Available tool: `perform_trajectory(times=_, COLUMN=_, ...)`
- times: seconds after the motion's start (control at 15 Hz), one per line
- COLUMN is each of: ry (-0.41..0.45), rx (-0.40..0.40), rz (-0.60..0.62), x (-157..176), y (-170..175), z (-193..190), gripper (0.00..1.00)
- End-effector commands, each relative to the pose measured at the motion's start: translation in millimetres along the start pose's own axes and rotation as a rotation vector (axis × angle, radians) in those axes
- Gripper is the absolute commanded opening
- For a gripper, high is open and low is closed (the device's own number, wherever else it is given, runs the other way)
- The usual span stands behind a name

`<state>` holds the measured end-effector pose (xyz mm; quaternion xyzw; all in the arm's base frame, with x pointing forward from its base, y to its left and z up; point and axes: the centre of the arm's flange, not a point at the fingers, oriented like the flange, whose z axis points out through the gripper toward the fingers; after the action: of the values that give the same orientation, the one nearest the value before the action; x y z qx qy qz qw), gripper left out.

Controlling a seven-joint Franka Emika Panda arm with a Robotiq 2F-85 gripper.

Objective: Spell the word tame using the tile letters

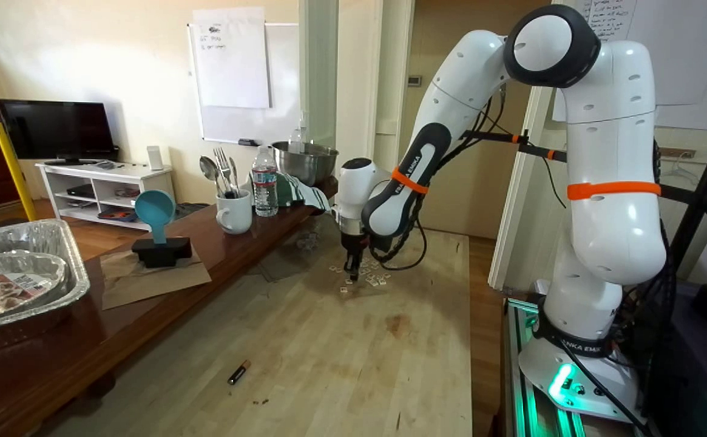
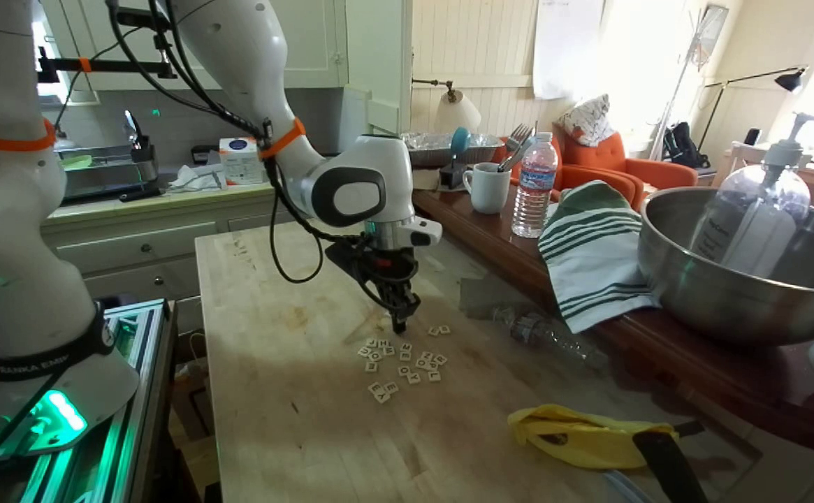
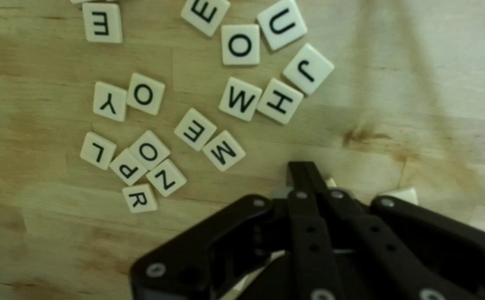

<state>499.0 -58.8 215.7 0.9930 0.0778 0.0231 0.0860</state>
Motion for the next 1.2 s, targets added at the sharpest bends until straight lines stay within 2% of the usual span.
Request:
perform_trajectory(times=0.0, ry=-0.062, rx=0.041, rz=0.009, x=2.6, y=-14.4, z=18.0, gripper=0.00)
perform_trajectory(times=0.33, ry=-0.112, rx=0.067, rz=0.071, x=0.8, y=-17.3, z=18.0, gripper=0.00)
perform_trajectory(times=0.73, ry=-0.096, rx=0.050, rz=0.071, x=1.7, y=-15.9, z=3.9, gripper=0.00)
perform_trajectory(times=1.13, ry=-0.049, rx=-0.001, rz=-0.036, x=5.4, y=-23.9, z=-3.0, gripper=0.00)
